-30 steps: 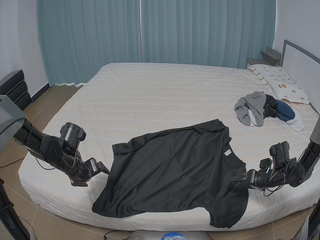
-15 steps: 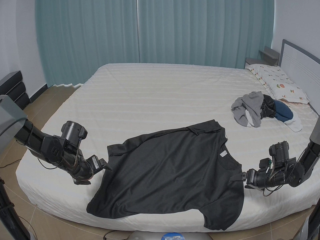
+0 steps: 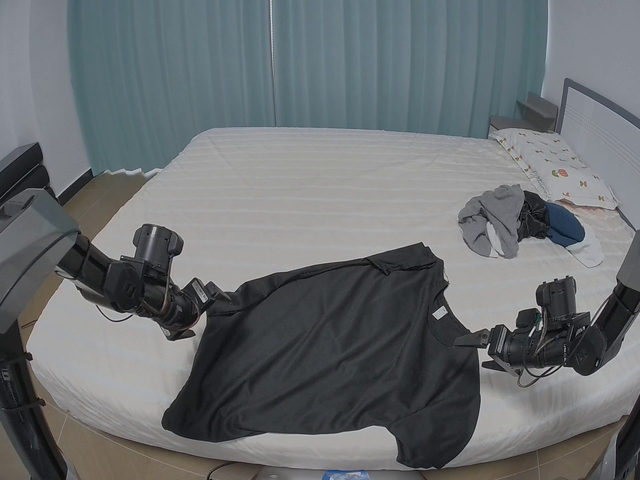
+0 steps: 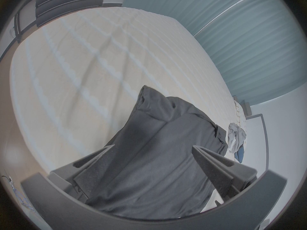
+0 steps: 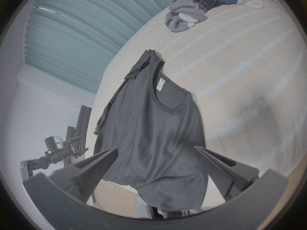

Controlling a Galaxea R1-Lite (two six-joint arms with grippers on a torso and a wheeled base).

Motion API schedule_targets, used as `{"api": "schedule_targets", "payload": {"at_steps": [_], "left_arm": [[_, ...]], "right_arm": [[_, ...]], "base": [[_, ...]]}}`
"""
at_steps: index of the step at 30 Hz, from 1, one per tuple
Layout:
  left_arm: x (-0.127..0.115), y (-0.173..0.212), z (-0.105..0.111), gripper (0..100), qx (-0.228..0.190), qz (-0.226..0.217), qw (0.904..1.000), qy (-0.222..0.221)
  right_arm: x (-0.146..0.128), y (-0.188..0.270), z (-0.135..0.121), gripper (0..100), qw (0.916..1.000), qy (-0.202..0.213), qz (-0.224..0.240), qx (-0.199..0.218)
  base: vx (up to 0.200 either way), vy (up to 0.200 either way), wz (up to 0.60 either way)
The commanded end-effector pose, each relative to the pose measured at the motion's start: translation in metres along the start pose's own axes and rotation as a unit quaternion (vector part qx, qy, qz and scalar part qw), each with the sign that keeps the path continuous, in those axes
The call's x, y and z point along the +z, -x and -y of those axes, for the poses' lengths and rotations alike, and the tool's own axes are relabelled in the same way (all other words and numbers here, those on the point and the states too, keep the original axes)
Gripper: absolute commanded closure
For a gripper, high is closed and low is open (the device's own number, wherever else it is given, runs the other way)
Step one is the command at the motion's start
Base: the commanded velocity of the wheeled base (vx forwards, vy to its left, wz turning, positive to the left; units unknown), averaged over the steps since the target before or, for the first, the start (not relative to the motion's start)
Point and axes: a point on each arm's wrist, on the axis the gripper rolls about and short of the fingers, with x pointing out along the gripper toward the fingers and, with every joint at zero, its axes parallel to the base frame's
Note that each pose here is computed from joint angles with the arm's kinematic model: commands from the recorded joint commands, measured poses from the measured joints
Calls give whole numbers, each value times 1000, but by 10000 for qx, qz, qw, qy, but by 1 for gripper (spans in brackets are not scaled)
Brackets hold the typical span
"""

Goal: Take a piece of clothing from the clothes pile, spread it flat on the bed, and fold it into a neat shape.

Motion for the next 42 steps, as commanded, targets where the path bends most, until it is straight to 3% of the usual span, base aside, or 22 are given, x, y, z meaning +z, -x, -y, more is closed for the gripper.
{"api": "schedule_targets", "payload": {"at_steps": [1,8,13,14,21,27,28,31,36,42], "left_arm": [[25,-59,-5,0,174,167,9997,87],[47,-95,-5,0,258,541,9981,-104],[51,-109,-3,0,219,596,9979,-131],[52,-110,-2,100,202,612,9978,-134],[55,-112,-1,100,178,679,9975,-113],[73,-102,2,100,65,988,9951,-20],[91,-99,6,100,94,1456,9893,92],[108,-98,13,100,7,1857,9823,255],[115,-104,19,100,-162,1999,9790,352],[121,-102,22,100,-240,2087,9770,374]], "right_arm": [[1,-2,-3,0,9997,-206,100,121],[0,-5,-1,0,9997,-225,62,89],[3,-6,-1,0,9996,-234,88,89],[2,-7,0,0,9997,-240,77,79],[3,-8,2,0,9996,-270,76,49],[3,-9,3,0,9996,-273,70,44],[4,-9,2,0,9996,-262,92,62],[8,-10,0,0,9995,-233,214,96],[10,-13,-2,0,9991,-206,357,119],[34,-32,-11,0,9960,-216,839,226]], "base": [[0,0,0],[0,0,0],[0,0,0],[0,0,0],[0,0,0],[0,0,0],[0,0,0],[0,0,0],[0,0,0],[0,0,0]]}}
